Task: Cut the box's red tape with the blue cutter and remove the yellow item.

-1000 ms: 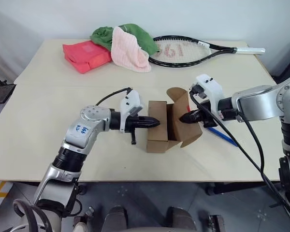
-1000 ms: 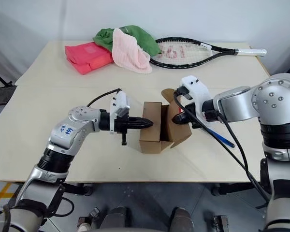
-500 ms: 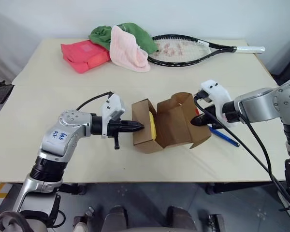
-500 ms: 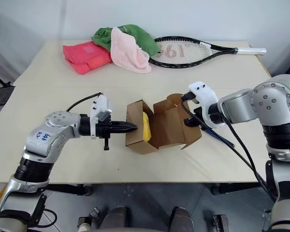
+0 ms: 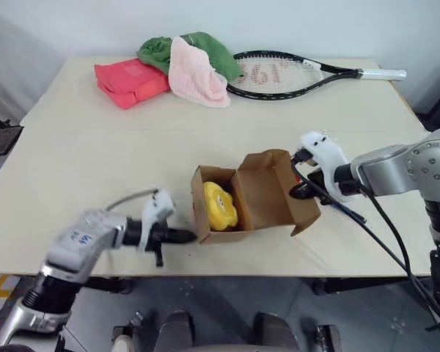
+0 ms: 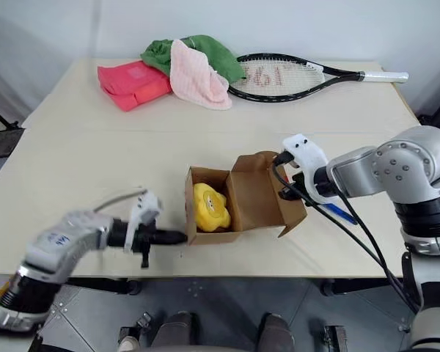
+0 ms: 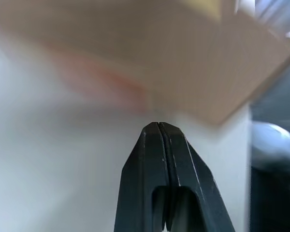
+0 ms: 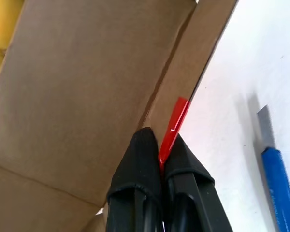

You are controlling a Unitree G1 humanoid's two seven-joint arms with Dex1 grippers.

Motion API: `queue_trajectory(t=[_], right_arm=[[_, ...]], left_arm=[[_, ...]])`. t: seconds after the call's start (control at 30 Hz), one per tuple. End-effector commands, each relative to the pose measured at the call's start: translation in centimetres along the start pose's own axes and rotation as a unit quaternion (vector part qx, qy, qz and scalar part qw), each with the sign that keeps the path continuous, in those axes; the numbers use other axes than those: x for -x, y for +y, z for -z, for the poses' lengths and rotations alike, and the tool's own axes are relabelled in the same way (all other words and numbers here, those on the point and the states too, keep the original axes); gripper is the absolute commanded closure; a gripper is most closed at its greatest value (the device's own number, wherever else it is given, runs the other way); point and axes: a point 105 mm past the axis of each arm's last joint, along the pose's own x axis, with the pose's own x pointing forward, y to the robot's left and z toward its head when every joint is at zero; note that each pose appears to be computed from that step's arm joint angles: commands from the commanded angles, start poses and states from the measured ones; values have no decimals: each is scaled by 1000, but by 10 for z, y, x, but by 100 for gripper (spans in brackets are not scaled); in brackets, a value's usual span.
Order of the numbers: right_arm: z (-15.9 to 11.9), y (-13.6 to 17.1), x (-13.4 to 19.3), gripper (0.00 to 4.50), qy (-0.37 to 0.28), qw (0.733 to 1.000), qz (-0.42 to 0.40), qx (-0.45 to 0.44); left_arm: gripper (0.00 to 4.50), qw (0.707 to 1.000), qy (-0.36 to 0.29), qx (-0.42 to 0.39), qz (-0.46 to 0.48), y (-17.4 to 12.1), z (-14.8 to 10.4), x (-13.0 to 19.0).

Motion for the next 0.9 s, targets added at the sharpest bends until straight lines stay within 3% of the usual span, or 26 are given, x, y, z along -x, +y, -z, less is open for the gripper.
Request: queue_trajectory(t=[0.03,0.27,0.4,0.57,0.7,0.9], right_arm=[[-3,8,1,449,-17,1000,-8,13],[-1,1,2,449,-16,999,23,23],[-7,-3,6,449,-25,999,36,29],[-11,-7,8,449,-29,998,42,30],[-16,-9,9,449,-34,998,47,31],[-22,-11,11,449,-37,997,53,38]], left_arm=[[450,1000,-15,-22,-13,0,-10,3],[450,998,-39,-31,-24,2,-19,3],[450,998,-52,-32,29,-17,-26,27],[450,987,-130,-63,69,-32,-75,45],[450,974,-177,-110,92,-41,-114,30],[450,967,-173,-156,100,-42,-136,-8]])
